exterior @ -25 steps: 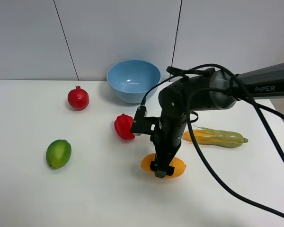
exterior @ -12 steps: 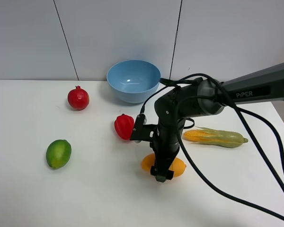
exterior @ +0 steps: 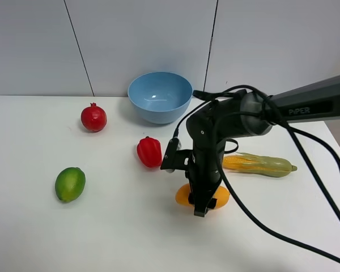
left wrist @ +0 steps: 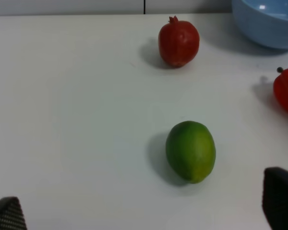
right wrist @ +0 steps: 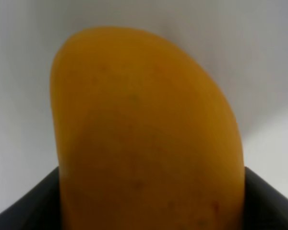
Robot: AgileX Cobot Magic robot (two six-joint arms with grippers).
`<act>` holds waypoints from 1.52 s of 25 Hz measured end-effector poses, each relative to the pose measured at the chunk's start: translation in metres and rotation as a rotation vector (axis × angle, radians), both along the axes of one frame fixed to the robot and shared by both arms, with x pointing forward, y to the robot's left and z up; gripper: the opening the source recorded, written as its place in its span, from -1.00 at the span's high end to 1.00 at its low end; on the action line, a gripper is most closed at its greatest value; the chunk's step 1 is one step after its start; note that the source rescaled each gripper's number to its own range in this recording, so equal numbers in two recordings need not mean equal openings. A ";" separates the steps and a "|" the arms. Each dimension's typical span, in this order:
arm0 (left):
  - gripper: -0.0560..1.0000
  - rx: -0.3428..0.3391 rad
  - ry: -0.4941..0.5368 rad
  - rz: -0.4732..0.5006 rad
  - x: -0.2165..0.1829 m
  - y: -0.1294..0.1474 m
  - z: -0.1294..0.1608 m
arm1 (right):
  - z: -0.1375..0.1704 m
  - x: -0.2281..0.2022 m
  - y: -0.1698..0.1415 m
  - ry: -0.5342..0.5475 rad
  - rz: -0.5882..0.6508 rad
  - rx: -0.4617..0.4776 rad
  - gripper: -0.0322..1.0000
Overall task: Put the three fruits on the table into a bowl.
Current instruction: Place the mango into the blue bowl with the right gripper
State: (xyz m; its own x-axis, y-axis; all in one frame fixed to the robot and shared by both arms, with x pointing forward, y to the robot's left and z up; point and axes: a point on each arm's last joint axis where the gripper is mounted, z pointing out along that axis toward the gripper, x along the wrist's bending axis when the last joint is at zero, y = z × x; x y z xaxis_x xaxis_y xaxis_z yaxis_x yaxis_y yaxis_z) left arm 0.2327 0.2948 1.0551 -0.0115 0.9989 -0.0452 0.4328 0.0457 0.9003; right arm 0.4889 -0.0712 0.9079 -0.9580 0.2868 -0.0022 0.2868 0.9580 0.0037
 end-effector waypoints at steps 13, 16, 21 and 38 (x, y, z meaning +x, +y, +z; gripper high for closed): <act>-1.00 0.000 0.000 0.000 0.000 0.000 0.000 | 0.147 0.081 0.028 -0.477 -0.580 0.565 0.87; -1.00 0.000 0.000 0.000 0.000 0.000 0.000 | 0.144 0.113 0.030 -0.539 -0.636 0.640 0.87; -1.00 0.000 0.000 0.000 0.000 0.000 0.000 | 0.113 0.157 0.046 -0.574 -0.653 0.669 0.87; -1.00 0.000 0.000 0.000 0.000 0.000 0.000 | 0.051 0.208 0.065 -0.624 -0.594 0.634 -0.89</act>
State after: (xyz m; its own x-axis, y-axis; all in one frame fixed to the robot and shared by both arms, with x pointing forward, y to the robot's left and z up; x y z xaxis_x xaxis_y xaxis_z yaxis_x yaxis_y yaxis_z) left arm 0.2327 0.2948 1.0551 -0.0115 0.9989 -0.0452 0.4328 0.0457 0.9003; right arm 0.6972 -0.0065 0.9592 -0.5454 0.8280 -0.1299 0.4822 0.4368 0.7594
